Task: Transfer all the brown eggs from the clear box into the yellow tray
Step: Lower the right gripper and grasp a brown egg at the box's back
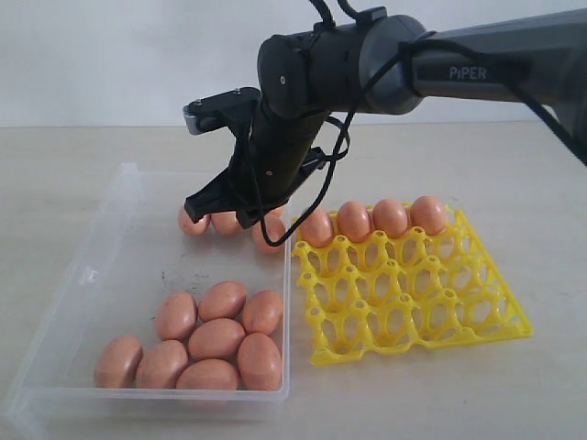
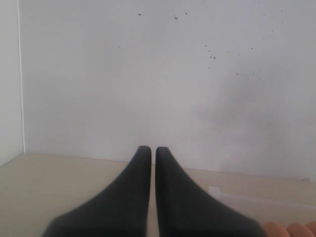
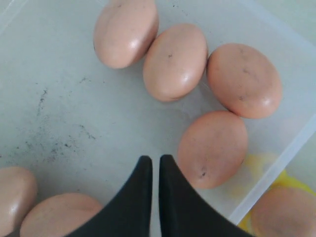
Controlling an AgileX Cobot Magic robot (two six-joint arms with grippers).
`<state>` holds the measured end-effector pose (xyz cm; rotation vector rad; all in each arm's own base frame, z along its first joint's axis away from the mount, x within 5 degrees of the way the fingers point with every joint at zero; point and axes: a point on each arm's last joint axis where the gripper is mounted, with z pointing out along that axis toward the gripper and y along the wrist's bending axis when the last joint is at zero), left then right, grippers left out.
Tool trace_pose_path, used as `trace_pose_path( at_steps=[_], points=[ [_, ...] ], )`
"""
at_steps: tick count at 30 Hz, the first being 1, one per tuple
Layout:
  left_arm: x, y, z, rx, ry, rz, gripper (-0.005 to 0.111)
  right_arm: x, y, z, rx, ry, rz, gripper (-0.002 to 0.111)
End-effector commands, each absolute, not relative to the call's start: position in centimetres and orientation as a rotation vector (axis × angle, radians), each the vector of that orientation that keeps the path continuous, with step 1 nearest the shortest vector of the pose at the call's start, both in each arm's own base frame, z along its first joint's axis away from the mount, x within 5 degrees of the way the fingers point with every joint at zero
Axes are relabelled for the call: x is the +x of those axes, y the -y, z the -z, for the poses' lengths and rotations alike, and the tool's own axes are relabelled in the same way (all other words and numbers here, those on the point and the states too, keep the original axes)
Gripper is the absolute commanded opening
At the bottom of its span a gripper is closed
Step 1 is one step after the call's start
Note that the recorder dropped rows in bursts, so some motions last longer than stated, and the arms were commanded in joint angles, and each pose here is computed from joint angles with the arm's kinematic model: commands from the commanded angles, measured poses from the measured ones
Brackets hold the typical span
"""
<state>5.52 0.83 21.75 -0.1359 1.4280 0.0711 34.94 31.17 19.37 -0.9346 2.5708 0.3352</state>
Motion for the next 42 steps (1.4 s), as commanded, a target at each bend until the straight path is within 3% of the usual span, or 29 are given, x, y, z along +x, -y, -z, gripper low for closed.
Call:
trace_pose_path(
  at_steps=[1, 42],
  points=[
    [5.51, -0.81, -21.77, -0.127, -1.429, -0.077, 0.004, 35.1, -30.96, -19.55, -0.936, -2.57, -0.322, 0.0],
    [5.51, -0.81, -21.77, -0.127, -1.429, -0.077, 0.004, 34.53, -30.72, -19.31, -0.927, -2.654, -0.327, 0.0]
  ],
)
